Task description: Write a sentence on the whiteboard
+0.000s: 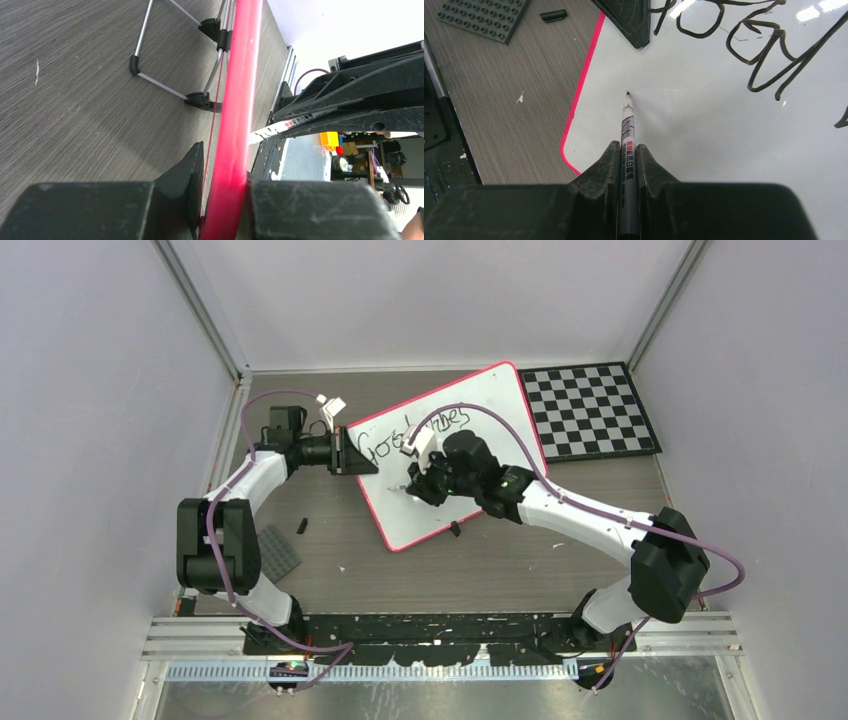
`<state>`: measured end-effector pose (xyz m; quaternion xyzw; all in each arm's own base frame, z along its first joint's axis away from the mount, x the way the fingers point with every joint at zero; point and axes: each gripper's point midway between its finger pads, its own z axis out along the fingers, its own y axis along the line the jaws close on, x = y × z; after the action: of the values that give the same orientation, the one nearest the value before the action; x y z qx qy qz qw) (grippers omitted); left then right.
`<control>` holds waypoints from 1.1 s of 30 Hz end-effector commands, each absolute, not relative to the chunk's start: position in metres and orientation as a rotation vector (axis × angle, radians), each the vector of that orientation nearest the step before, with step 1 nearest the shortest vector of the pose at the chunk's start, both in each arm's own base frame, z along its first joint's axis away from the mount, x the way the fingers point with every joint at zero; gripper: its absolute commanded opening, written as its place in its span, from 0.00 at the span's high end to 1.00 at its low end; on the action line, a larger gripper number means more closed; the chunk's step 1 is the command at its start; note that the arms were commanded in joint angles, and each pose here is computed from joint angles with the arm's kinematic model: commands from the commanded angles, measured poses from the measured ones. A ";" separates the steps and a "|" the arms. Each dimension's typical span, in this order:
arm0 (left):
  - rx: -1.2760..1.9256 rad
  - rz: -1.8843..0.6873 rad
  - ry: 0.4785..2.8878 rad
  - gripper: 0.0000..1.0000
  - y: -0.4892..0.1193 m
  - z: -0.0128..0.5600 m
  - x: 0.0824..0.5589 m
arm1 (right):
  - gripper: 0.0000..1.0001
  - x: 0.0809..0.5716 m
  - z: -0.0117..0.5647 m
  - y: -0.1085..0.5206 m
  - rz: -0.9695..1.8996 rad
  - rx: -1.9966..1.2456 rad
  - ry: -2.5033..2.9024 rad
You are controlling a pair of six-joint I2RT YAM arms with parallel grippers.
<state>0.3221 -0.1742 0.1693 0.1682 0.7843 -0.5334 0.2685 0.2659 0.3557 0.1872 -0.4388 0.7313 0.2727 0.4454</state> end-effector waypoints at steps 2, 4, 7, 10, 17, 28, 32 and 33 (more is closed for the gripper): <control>0.438 -1.401 2.121 1.00 -0.171 0.174 0.332 | 1.00 0.279 0.215 0.364 0.649 -1.038 1.739; 0.441 -1.401 2.120 1.00 -0.172 0.174 0.332 | 1.00 0.282 0.214 0.365 0.644 -1.032 1.741; 0.439 -1.402 2.121 1.00 -0.172 0.174 0.332 | 1.00 0.284 0.215 0.369 0.645 -1.032 1.736; 0.440 -1.404 2.121 1.00 -0.172 0.174 0.332 | 1.00 0.284 0.215 0.373 0.652 -1.041 1.733; 0.447 -1.399 2.121 1.00 -0.171 0.174 0.331 | 1.00 0.276 0.205 0.375 0.654 -1.093 1.746; 0.451 -1.408 2.131 1.00 -0.172 0.171 0.328 | 1.00 0.264 0.193 0.365 0.650 -1.141 1.786; 0.456 -1.406 2.133 1.00 -0.171 0.171 0.327 | 1.00 0.264 0.190 0.361 0.626 -1.146 1.792; 0.454 -1.406 2.136 1.00 -0.171 0.171 0.327 | 1.00 0.265 0.190 0.359 0.618 -1.139 1.793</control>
<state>0.3210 -0.1739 0.1675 0.1772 0.7826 -0.5328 0.2688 0.2646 0.3618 0.1800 -0.4585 0.7324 0.2570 0.4327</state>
